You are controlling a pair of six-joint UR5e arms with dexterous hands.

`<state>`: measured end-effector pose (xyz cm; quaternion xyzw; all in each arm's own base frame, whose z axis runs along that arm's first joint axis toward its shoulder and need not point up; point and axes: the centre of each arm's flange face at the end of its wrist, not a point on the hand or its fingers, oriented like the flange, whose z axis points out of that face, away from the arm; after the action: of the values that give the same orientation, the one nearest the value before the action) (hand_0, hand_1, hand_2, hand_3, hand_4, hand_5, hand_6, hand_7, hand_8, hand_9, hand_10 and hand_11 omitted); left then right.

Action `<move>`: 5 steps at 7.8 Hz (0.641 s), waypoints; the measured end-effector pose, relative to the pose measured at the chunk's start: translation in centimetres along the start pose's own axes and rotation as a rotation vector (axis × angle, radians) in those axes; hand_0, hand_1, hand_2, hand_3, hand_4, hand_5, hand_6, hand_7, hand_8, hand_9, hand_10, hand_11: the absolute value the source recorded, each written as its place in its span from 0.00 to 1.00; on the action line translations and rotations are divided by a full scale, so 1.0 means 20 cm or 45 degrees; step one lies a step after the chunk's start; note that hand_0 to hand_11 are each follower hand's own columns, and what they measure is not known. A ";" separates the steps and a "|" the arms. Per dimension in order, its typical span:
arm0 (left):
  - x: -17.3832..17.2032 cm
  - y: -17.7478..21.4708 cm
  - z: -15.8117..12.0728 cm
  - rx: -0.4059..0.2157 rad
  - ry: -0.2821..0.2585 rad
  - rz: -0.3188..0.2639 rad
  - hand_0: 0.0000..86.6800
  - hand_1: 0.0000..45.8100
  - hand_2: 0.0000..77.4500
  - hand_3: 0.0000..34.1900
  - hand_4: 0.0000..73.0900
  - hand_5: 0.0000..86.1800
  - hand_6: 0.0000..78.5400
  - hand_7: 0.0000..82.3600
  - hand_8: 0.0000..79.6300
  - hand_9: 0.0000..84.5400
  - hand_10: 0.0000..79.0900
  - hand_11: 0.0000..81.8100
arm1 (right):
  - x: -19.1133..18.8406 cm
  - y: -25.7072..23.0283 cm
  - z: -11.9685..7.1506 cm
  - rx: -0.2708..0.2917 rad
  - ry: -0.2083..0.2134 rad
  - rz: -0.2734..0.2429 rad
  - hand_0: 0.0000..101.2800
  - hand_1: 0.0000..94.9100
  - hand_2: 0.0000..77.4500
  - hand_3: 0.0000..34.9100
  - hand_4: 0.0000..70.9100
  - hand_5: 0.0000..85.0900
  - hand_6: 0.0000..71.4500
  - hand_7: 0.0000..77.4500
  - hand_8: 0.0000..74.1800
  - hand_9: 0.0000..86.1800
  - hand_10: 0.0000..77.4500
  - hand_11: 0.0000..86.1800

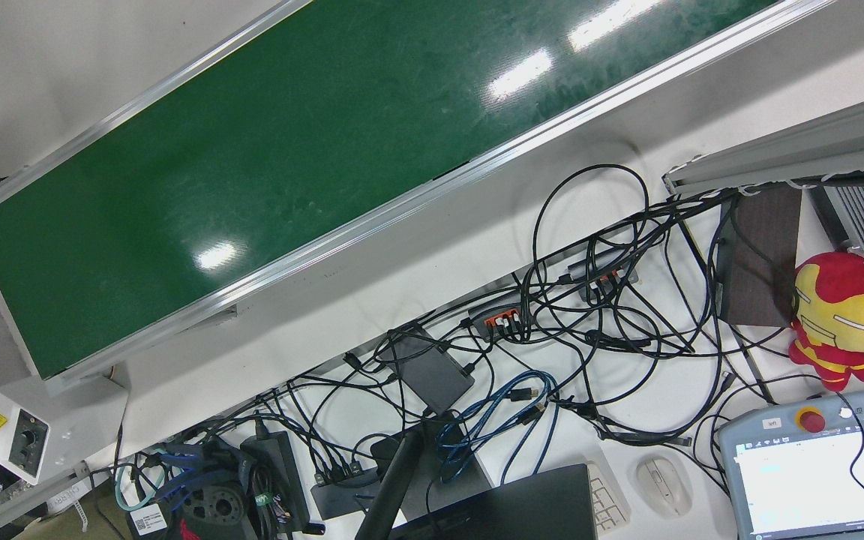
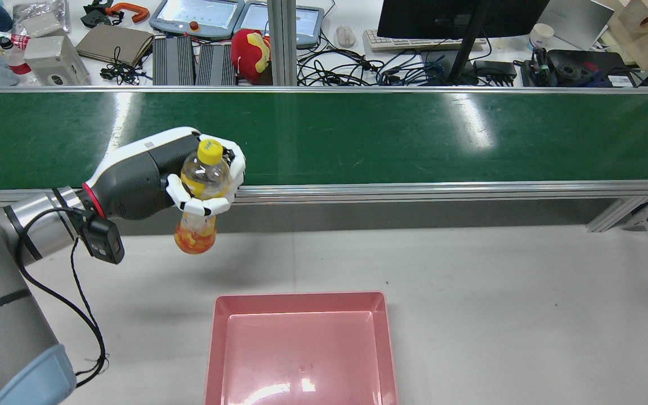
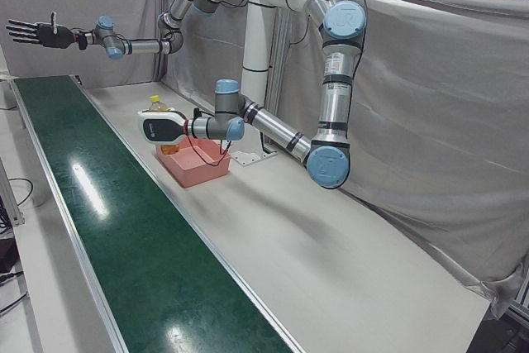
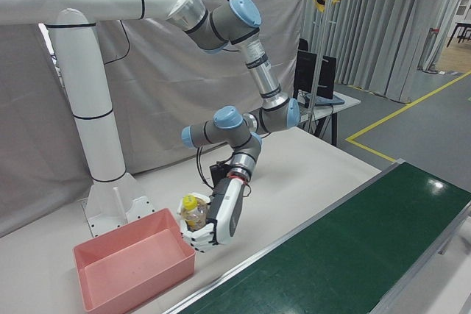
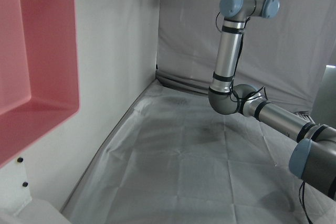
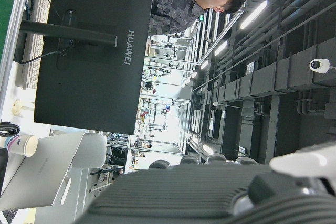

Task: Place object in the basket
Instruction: 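Lift the bottle off the conveyor and carry it over the pink basket, then lower the bottle into the pink basket and open the left hand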

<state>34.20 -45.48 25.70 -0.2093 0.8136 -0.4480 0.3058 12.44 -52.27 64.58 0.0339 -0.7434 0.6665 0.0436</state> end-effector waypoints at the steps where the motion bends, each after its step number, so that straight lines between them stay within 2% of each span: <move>1: -0.20 0.10 0.00 -0.024 -0.091 0.015 0.74 0.13 0.64 0.00 0.72 0.63 0.83 0.64 0.73 0.76 0.57 0.77 | 0.00 0.00 0.00 0.001 0.000 0.000 0.00 0.00 0.01 0.01 0.00 0.00 0.00 0.01 0.00 0.00 0.00 0.00; 3: -0.59 0.28 -0.01 -0.071 -0.262 0.030 0.74 0.13 0.65 0.00 0.72 0.63 0.83 0.64 0.73 0.76 0.57 0.77 | 0.00 0.00 0.00 0.001 0.000 0.000 0.00 0.00 0.01 0.01 0.00 0.00 0.00 0.01 0.00 0.00 0.00 0.00; 4: -0.71 0.32 -0.02 -0.071 -0.310 0.034 0.74 0.13 0.65 0.00 0.72 0.63 0.83 0.64 0.73 0.76 0.55 0.77 | 0.00 0.00 0.00 0.000 0.000 0.000 0.00 0.00 0.01 0.01 0.00 0.00 0.00 0.01 0.00 0.00 0.00 0.00; 5: -0.77 0.33 -0.04 -0.054 -0.344 0.041 0.82 0.13 0.65 0.00 0.72 0.63 0.83 0.64 0.73 0.76 0.53 0.72 | 0.00 0.00 0.00 0.001 0.000 0.000 0.00 0.00 0.00 0.01 0.00 0.00 0.00 0.01 0.00 0.00 0.00 0.00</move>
<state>44.46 -32.09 25.11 -0.2612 0.7774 -0.3936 0.4153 12.44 -52.27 64.66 0.0339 -0.7431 0.6669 0.0436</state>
